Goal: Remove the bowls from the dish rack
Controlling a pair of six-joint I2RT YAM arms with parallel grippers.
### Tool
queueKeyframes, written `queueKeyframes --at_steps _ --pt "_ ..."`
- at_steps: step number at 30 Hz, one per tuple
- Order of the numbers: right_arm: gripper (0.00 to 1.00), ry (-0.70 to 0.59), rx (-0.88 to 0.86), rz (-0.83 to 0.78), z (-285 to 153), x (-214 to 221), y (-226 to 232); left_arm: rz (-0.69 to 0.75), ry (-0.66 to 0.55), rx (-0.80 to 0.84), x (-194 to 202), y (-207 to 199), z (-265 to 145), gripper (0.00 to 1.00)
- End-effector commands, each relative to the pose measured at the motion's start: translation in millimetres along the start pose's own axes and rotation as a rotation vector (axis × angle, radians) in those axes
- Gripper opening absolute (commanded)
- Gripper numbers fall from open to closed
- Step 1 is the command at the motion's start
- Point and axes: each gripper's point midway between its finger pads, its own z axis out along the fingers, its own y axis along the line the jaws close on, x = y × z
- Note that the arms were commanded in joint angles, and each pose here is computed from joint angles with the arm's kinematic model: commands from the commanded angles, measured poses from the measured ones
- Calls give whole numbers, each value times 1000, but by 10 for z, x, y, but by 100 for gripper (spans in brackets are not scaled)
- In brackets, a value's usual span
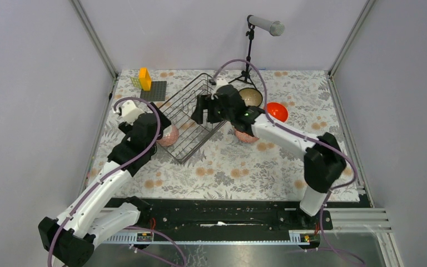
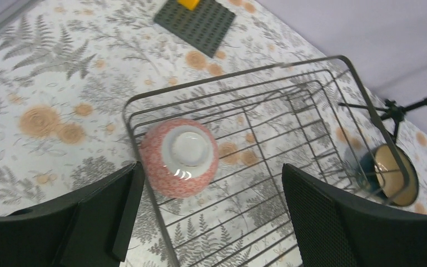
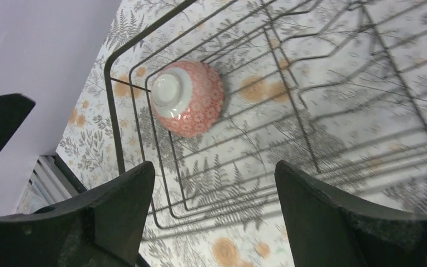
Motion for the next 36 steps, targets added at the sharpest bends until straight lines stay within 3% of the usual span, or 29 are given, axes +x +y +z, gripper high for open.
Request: queueKeyframes --at_steps 1,9,22,28,36 --pt "84 25 -81 6 339 69 318 -91 -61 -120 -98 343 -46 99" --pt "85 17 -110 81 931 191 578 -171 -36 -144 26 581 -77 99" --pt "75 -2 39 109 1707 509 523 -293 -62 -279 187 964 -161 99" --pt "70 54 113 39 1793 746 438 -301 -64 -284 199 977 -158 99" --pt "47 23 250 -43 1400 678 133 -286 -34 -289 272 953 -121 98"
